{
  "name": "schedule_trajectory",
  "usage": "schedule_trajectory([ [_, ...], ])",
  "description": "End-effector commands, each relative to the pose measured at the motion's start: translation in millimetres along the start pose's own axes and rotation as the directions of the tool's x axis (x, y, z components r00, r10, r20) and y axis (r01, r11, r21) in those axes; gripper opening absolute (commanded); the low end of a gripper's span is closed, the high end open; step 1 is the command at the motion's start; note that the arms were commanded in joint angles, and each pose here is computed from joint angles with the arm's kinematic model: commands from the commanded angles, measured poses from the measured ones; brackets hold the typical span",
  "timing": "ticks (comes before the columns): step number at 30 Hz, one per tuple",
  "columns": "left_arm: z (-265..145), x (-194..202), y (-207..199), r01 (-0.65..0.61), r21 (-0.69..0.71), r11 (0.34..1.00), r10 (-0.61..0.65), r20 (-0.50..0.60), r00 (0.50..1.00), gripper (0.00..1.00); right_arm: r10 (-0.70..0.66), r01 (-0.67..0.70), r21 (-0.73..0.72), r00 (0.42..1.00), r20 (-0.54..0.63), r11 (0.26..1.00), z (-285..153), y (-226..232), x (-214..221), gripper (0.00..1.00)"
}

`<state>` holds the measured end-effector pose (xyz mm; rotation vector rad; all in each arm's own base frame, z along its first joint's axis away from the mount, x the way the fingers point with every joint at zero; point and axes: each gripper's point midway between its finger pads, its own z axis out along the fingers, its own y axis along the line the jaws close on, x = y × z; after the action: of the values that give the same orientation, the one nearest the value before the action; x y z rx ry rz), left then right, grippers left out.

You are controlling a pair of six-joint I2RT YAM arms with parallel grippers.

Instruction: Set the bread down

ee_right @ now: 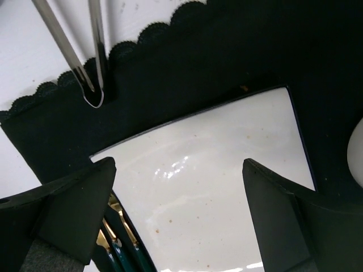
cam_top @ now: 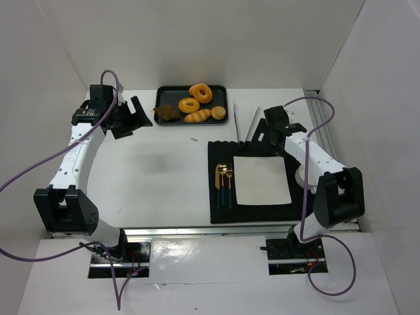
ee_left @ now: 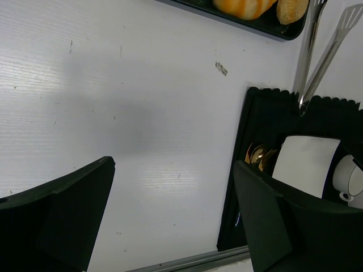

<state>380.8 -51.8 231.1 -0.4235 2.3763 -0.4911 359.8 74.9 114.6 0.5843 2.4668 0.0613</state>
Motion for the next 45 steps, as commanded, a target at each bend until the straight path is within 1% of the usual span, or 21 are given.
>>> schedule_trajectory([
  [1,-4,-12,-10,0.001,0.026,1.000,-0.001,0.033,0.999,0.99,-0.052,0.060,-0.064,0.991,0.125,0.996,4,27,-36,1.00],
  [4,-4,-11,-11,-0.009,0.034,0.999,0.008,0.029,1.000,0.99,-0.125,0.135,-0.077,0.985,0.122,0.988,23,41,-43,1.00],
  [7,-4,-11,-11,-0.009,0.034,0.999,0.008,0.029,1.000,0.99,-0.194,0.213,-0.152,0.972,0.132,0.965,34,64,-51,1.00],
  [8,-2,-13,-12,-0.009,0.034,0.999,0.008,0.029,1.000,0.99,-0.216,0.233,-0.172,0.970,0.111,0.957,44,70,-47,1.00],
  [10,-2,-13,-11,-0.018,0.034,0.999,0.017,0.029,0.999,0.99,-0.253,0.281,-0.208,0.956,0.148,0.937,47,88,-57,1.00],
  [11,1,-10,-9,-0.013,0.027,1.000,0.013,0.013,1.000,0.99,-0.277,0.298,-0.209,0.953,0.123,0.931,60,90,-51,1.00],
  [12,1,-10,-9,-0.013,0.027,1.000,0.013,0.013,1.000,0.99,-0.289,0.316,-0.230,0.947,0.142,0.921,60,103,-58,1.00],
  [14,4,-9,-8,-0.011,0.023,1.000,0.010,0.005,1.000,0.99,-0.312,0.335,-0.207,0.940,0.136,0.919,72,107,-58,1.00],
  [15,2,-12,-9,-0.013,0.027,1.000,0.013,0.013,1.000,0.99,-0.322,0.337,-0.172,0.940,0.109,0.926,88,102,-52,1.00],
  [16,4,-12,-9,-0.010,0.023,1.000,0.010,0.004,1.000,0.99,-0.320,0.336,-0.174,0.940,0.115,0.925,91,106,-57,1.00],
  [18,4,-15,-10,-0.010,0.022,1.000,0.010,0.002,1.000,0.99,-0.345,0.353,-0.183,0.935,0.078,0.917,108,107,-45,1.00],
  [20,4,-15,-10,-0.019,0.022,1.000,0.019,0.002,1.000,0.99,-0.357,0.367,-0.184,0.930,0.086,0.912,116,112,-48,1.00],
  [24,4,-17,-6,-0.028,0.002,1.000,0.028,0.011,1.000,0.99,-0.361,0.369,-0.122,0.929,0.081,0.922,149,107,-45,1.00],
  [26,13,-14,-2,-0.022,-0.007,1.000,0.022,-0.011,1.000,0.99,-0.338,0.350,-0.085,0.933,0.123,0.933,157,107,-56,1.00],
  [30,20,-10,0,-0.016,-0.008,1.000,0.016,-0.035,0.999,0.99,-0.282,0.297,-0.061,0.942,0.182,0.953,169,113,-71,0.94],
  [34,23,-13,1,-0.016,-0.017,1.000,0.016,-0.033,0.999,0.99,-0.287,0.292,0.007,0.936,0.206,0.957,188,115,-79,0.87],
  [35,23,-13,1,-0.025,-0.016,1.000,0.025,-0.033,0.999,0.99,-0.271,0.276,0.012,0.937,0.222,0.961,187,120,-88,0.82],
  [38,28,-14,4,-0.024,-0.028,0.999,0.023,-0.037,0.999,0.99,-0.253,0.251,0.033,0.944,0.214,0.967,193,120,-90,0.74],
  [39,28,-14,4,-0.024,-0.028,0.999,0.022,-0.037,0.999,0.99,-0.251,0.251,0.032,0.943,0.217,0.968,188,122,-95,0.68],
  [42,28,-14,4,-0.024,-0.028,0.999,0.022,-0.037,0.999,0.99,-0.224,0.223,0.031,0.946,0.233,0.974,172,131,-114,0.60],
  [45,31,-13,5,-0.022,-0.032,0.999,0.020,-0.046,0.999,0.99,-0.199,0.209,-0.013,0.946,0.256,0.978,145,139,-138,0.59],
])
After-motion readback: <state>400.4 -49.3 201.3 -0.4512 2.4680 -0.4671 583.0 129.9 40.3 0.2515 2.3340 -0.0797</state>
